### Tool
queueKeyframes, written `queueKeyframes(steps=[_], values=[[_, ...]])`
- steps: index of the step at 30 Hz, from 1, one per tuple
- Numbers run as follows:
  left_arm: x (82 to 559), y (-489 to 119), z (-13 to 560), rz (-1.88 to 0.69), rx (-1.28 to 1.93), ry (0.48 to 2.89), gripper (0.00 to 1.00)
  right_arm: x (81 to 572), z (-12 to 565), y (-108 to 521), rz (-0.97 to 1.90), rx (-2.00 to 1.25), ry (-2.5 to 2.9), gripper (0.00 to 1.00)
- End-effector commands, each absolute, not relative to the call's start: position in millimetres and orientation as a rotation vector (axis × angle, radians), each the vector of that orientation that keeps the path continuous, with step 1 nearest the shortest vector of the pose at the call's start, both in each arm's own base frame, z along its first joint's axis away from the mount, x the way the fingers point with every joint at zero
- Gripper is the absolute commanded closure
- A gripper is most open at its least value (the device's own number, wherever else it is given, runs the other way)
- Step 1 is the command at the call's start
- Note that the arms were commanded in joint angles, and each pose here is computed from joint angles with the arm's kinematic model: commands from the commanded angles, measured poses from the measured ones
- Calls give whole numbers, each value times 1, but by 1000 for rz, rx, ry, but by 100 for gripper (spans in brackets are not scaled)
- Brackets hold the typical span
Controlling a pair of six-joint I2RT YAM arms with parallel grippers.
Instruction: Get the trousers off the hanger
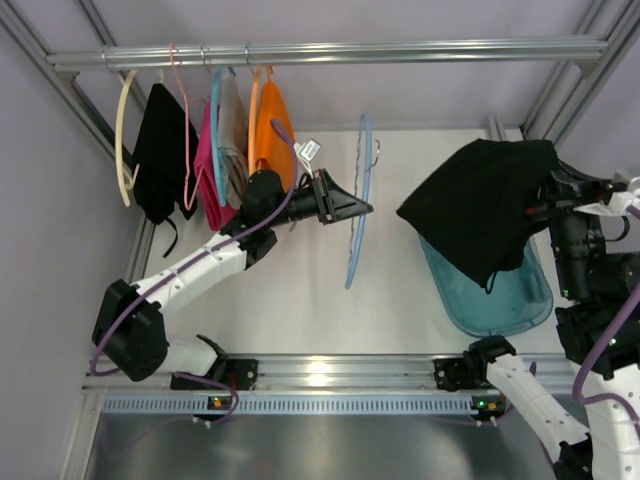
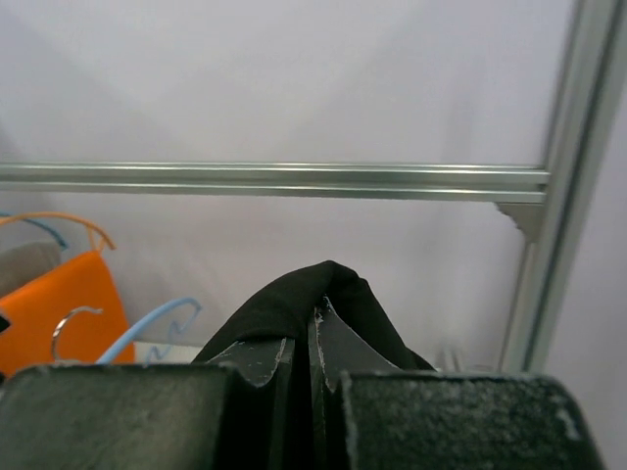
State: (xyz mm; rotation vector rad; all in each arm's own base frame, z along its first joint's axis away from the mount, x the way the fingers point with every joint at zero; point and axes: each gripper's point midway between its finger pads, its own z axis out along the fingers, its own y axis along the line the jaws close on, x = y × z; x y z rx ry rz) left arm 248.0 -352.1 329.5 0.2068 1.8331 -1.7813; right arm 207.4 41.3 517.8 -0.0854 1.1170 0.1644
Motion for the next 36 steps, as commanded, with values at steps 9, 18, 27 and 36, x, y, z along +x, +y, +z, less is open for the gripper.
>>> queueKeyframes(steps=[9, 18, 27, 36], values=[[241, -348, 364, -1777, 325, 1669, 100, 161, 506, -18, -79, 51, 1105, 100], [239, -348, 370, -1774, 356, 1647, 100, 154, 433, -48, -276, 101, 1270, 100], [241, -350, 379, -1782, 365, 1629, 100, 200, 323, -61, -418, 110, 1548, 100], [240, -350, 383, -1776, 399, 1619, 100, 275, 247, -33, -360, -45, 1665, 100]])
